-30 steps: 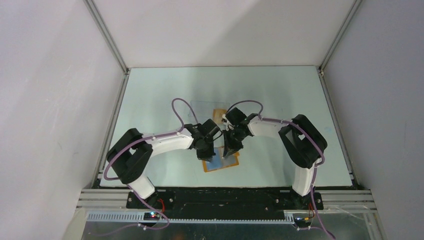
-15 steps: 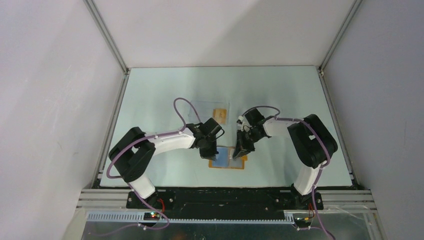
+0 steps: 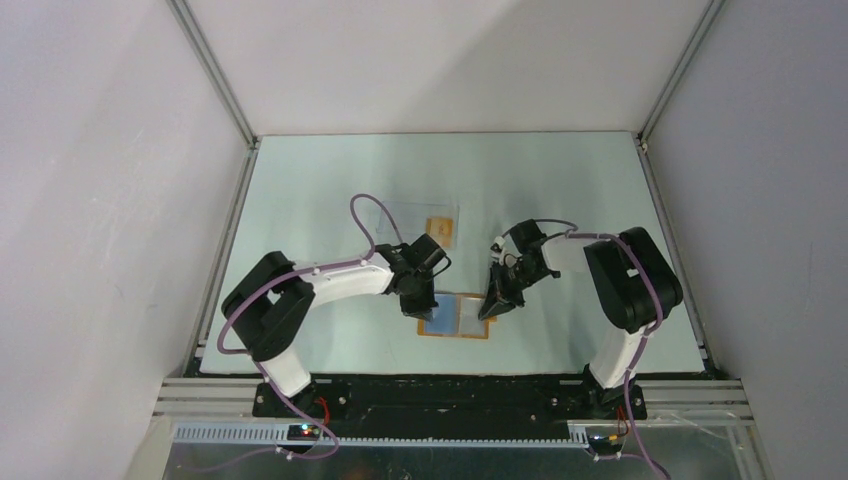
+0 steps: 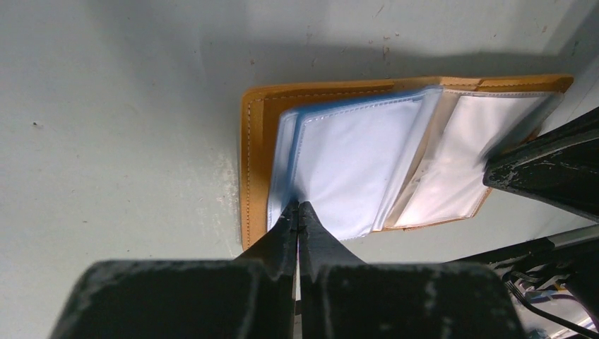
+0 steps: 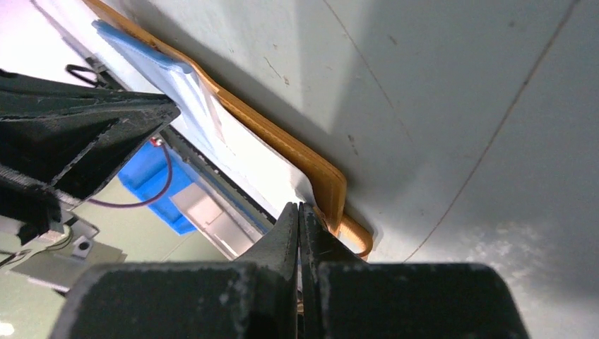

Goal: Put the credit cards into the card holder
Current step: Open the card holder at the center of the board, then move the storage box to the center of the board.

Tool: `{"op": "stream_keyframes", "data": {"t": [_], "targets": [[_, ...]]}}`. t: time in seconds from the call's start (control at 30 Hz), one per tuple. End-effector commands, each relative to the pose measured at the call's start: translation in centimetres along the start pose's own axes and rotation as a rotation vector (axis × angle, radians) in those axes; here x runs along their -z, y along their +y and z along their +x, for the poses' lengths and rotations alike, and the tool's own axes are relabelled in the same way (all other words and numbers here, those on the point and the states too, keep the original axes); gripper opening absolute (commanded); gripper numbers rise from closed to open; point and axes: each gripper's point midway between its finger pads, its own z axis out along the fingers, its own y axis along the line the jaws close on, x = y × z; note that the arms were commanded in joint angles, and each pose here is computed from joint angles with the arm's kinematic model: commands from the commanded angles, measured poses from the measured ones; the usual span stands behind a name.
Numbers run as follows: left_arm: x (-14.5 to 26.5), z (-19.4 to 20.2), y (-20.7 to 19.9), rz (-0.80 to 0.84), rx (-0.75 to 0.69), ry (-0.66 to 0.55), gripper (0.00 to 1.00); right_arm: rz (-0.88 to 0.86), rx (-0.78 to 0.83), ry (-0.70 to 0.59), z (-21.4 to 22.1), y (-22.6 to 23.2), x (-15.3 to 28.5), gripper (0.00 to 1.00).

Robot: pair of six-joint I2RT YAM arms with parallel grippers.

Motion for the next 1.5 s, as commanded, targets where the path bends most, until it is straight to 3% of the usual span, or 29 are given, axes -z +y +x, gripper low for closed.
{"op": "stream_keyframes", "data": {"t": [0.0, 0.27, 0.4, 0.6, 0.77, 1.03, 1.17, 1.33, 1.47], "targets": [[-1.5, 2.0, 5.2, -0.205, -0.022, 0.064, 0.0, 0.504, 0.002, -0.02, 1.1, -8.6, -0.1, 0.0], [-1.0, 2.1, 3.6, -0.126, -0.054, 0.085, 0.0, 0.861, 0.121, -0.039, 1.0, -10.0, 0.3, 0.0], [-1.0, 2.2, 3.3, -0.09, -0.057, 0.097, 0.0, 0.923, 0.203, -0.082, 0.0, -8.6, 1.0, 0.0], [-0.2, 1.4, 2.5, -0.038, -0.054, 0.062, 0.0, 0.652, 0.235, -0.131, -0.8, -3.2, 0.5, 0.0], [2.4, -1.0, -0.2, 0.091, -0.059, -0.031, 0.0, 0.335, 0.222, -0.17, -1.8, 2.4, 0.9, 0.11], [6.7, -4.4, -1.7, 0.31, -0.004, -0.134, 0.06, 0.173, 0.187, -0.187, -3.0, 5.0, 2.3, 0.17], [7.6, -5.7, -0.9, 0.336, 0.009, -0.164, 0.18, 0.146, 0.189, -0.188, -3.1, 5.8, 2.7, 0.19], [8.6, -9.0, 1.1, 0.347, 0.058, -0.221, 0.53, 0.156, 0.187, -0.19, -3.4, 5.7, 2.8, 0.19], [9.8, -12.6, 3.6, 0.328, 0.106, -0.303, 0.67, 0.24, 0.176, -0.194, -3.8, 3.6, 2.7, 0.19]]}}
